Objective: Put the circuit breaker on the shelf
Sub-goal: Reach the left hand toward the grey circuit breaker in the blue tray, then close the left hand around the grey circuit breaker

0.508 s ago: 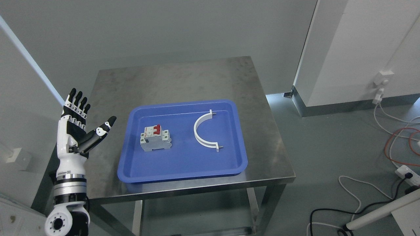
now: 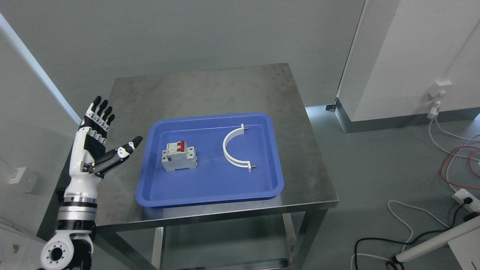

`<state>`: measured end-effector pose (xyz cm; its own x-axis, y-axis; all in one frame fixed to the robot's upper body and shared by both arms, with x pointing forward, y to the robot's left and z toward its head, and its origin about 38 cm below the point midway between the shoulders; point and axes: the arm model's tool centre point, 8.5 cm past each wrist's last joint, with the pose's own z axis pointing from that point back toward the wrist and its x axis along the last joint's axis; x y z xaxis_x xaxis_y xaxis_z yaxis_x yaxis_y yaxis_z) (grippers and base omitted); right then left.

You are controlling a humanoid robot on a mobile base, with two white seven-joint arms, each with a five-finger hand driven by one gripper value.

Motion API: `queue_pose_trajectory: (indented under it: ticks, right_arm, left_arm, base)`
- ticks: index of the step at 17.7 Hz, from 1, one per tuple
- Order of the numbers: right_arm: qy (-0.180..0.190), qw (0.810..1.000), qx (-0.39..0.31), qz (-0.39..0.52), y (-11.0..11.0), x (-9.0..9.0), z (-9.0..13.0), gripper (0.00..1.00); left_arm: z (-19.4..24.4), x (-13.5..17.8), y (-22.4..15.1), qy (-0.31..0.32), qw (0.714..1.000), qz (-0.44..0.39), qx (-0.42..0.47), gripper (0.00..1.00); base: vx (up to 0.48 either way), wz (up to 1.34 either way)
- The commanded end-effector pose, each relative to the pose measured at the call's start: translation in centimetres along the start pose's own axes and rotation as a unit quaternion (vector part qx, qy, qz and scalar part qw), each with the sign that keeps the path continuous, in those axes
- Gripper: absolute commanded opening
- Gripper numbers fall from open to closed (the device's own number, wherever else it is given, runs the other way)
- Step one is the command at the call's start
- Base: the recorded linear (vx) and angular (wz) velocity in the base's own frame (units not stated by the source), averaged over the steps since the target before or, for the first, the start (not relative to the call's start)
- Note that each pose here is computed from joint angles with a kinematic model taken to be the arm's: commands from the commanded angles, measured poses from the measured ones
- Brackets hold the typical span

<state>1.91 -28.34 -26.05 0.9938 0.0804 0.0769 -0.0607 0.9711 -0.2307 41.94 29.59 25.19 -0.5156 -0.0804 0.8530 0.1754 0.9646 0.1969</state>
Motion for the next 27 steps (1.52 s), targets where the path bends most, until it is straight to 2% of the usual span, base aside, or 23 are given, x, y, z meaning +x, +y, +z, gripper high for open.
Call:
queue_pose_trajectory:
  ticks: [1,6,11,17,21,22,24,27]
  right_arm:
    - [0.005,1.0,-0.007,0.011,-1.0,-0.2,-0.1,1.0]
    - [0.005,1.0,-0.008,0.011,-1.0,-0.2,-0.1,1.0]
    - [0.005,1.0,-0.007,0.012,-1.0,-0.2,-0.1,1.0]
    - [0.004,1.0,-0.007,0.012,-1.0,-0.1,-0.1,1.0]
    - [0.005,1.0,-0.007,0.012,-1.0,-0.2,-0.1,1.0]
    - [0.005,1.0,-0.007,0.012,-1.0,-0.2,-0.1,1.0]
    - [0.005,1.0,-0.008,0.012,-1.0,-0.2,-0.1,1.0]
    - [0.005,1.0,-0.008,0.012,-1.0,-0.2,-0.1,1.0]
  left_arm:
    - [-1.4,0.2,1.1,0.063,0.969,-0.135,-0.199,1.0]
    - [-1.0,-2.5,0.8,0.152,0.927,-0.248,-0.238,0.98]
    - [-2.3,-3.2,-0.3,0.186,0.924,-0.251,-0.221,0.92]
    - [-3.4,-3.1,-2.3,0.173,0.93,-0.24,-0.22,0.6]
    - [-3.3,-3.1,-2.4,0.166,0.928,-0.245,-0.226,0.48]
    - [-3.3,-3.1,-2.5,0.163,0.927,-0.251,-0.229,0.43]
    - [-3.5,-3.0,-2.8,0.149,0.926,-0.256,-0.232,0.23]
    - [-3.6,-3.1,-3.2,0.133,0.929,-0.255,-0.234,0.09]
  base:
    - [0.02,-0.07]
    - [0.002,-0.01]
    - [0.0,0.0]
    - [0.001,-0.01]
    - [0.0,0.0]
    - [0.0,0.0]
    - [-0.002,0.01]
    - [-0.001,-0.01]
